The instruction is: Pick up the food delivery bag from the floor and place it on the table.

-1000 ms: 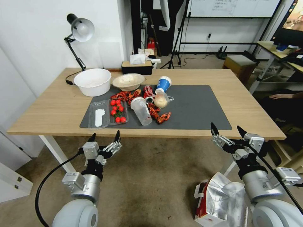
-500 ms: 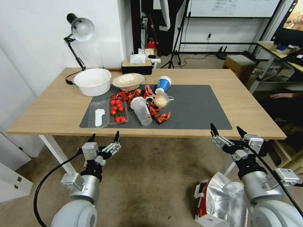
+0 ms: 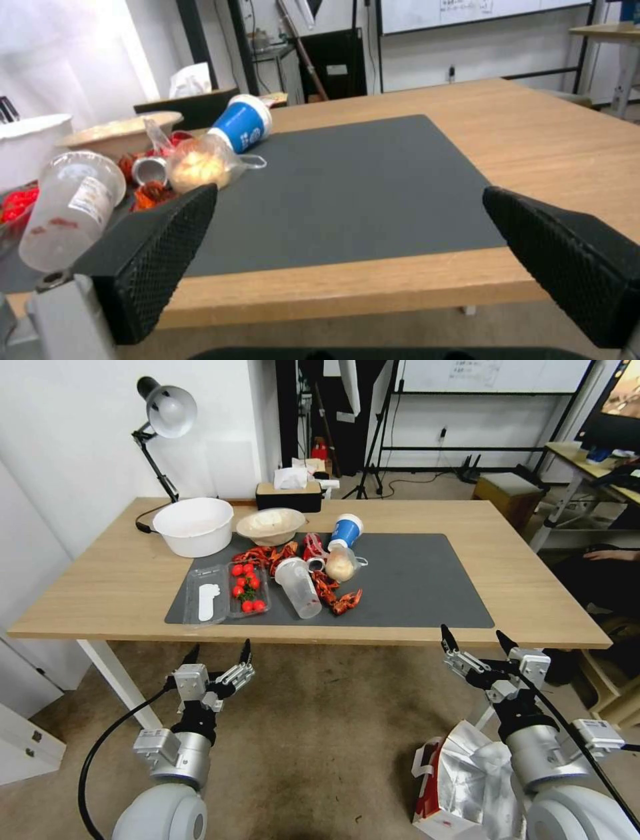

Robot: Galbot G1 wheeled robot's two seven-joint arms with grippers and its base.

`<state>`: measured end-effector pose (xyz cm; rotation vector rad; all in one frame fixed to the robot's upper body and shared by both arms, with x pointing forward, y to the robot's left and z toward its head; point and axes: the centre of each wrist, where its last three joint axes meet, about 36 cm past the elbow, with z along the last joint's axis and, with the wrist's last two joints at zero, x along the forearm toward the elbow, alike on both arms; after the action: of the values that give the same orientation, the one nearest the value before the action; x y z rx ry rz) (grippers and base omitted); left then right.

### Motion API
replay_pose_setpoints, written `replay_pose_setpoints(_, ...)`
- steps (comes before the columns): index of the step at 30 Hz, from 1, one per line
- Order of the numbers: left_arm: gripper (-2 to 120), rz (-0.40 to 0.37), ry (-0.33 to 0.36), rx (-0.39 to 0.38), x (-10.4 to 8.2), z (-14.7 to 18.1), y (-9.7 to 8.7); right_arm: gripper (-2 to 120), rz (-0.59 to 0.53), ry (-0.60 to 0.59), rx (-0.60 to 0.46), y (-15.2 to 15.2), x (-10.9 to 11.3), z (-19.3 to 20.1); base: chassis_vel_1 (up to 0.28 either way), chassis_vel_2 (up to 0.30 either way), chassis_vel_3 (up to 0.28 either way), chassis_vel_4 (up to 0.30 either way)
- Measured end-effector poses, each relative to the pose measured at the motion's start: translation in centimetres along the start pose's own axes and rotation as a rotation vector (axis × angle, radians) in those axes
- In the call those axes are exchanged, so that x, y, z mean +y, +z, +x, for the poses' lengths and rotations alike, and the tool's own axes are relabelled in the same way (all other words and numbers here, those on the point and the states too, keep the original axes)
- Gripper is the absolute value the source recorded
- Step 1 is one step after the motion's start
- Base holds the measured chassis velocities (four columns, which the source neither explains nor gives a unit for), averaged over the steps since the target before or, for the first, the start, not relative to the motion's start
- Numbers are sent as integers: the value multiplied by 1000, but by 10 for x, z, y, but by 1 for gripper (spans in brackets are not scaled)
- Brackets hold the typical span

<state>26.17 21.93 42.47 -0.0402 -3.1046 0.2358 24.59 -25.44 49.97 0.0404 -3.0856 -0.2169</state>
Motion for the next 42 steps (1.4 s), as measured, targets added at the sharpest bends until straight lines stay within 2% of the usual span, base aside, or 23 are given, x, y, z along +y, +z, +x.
replay_pose_setpoints(6, 100, -22, -6, -17, 2, 0, 2, 100, 4, -3, 0, 1, 1, 0, 0, 0, 0, 0)
replay_pose_setpoints(42, 100, -8, -6, -12, -2, 3, 1, 100, 7, -9, -3, 1, 2, 2, 0, 0, 0, 0)
